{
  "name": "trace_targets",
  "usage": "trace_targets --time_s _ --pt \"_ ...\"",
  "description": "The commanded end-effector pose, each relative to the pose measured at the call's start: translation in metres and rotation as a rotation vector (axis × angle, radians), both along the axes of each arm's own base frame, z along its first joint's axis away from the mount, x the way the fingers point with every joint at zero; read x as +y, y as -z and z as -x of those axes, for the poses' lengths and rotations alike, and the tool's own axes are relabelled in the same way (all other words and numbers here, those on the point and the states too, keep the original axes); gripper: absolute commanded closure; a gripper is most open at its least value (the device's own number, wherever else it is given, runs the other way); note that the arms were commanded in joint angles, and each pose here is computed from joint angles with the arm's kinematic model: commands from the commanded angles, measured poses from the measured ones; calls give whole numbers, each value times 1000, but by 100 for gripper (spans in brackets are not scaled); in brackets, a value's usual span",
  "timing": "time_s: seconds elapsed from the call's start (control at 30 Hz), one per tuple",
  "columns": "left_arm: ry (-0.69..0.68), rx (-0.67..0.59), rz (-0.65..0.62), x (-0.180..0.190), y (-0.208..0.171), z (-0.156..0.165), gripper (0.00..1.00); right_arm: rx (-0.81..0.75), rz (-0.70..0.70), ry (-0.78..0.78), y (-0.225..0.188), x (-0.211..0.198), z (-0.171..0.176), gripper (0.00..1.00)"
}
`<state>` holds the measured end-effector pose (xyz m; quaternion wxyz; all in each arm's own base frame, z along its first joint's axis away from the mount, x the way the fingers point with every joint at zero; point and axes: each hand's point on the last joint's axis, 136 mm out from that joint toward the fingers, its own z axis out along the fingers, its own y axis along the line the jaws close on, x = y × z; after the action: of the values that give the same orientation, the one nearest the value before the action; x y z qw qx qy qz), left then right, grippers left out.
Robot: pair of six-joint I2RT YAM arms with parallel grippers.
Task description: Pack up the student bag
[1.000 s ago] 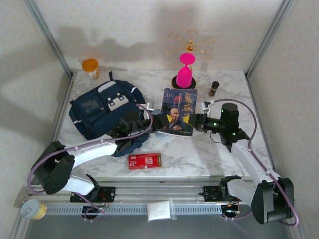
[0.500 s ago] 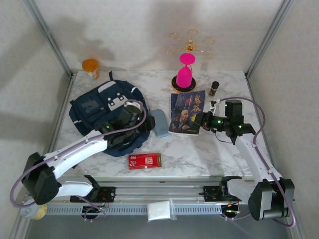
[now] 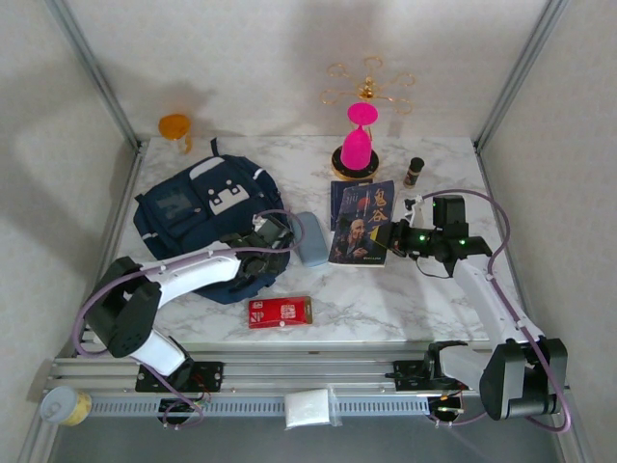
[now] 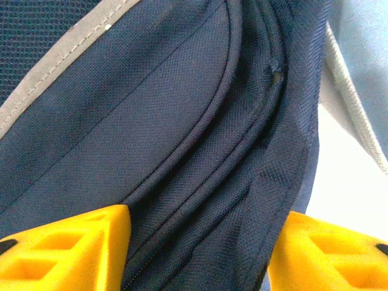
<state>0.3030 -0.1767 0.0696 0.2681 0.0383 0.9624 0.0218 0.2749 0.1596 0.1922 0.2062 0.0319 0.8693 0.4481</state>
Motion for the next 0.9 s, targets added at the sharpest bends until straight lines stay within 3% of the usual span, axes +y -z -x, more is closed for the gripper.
trace_targets --time_s 0.0,0.2,0.37,0.67,0.87 --pt "-13 -14 -69 14 3 -6 47 -90 -15 -29 -20 4 -9 100" --pt "-12 -76 -63 15 -24 -17 71 -61 -46 -48 -14 9 -9 100" --pt "29 -166 -51 11 -74 -28 99 -44 -101 -104 -16 28 -2 100" --pt "62 -348 -112 21 -174 -41 100 55 -217 -276 -18 103 21 100" --pt "55 -428 -138 27 -217 -47 100 105 -243 -384 -8 167 27 100"
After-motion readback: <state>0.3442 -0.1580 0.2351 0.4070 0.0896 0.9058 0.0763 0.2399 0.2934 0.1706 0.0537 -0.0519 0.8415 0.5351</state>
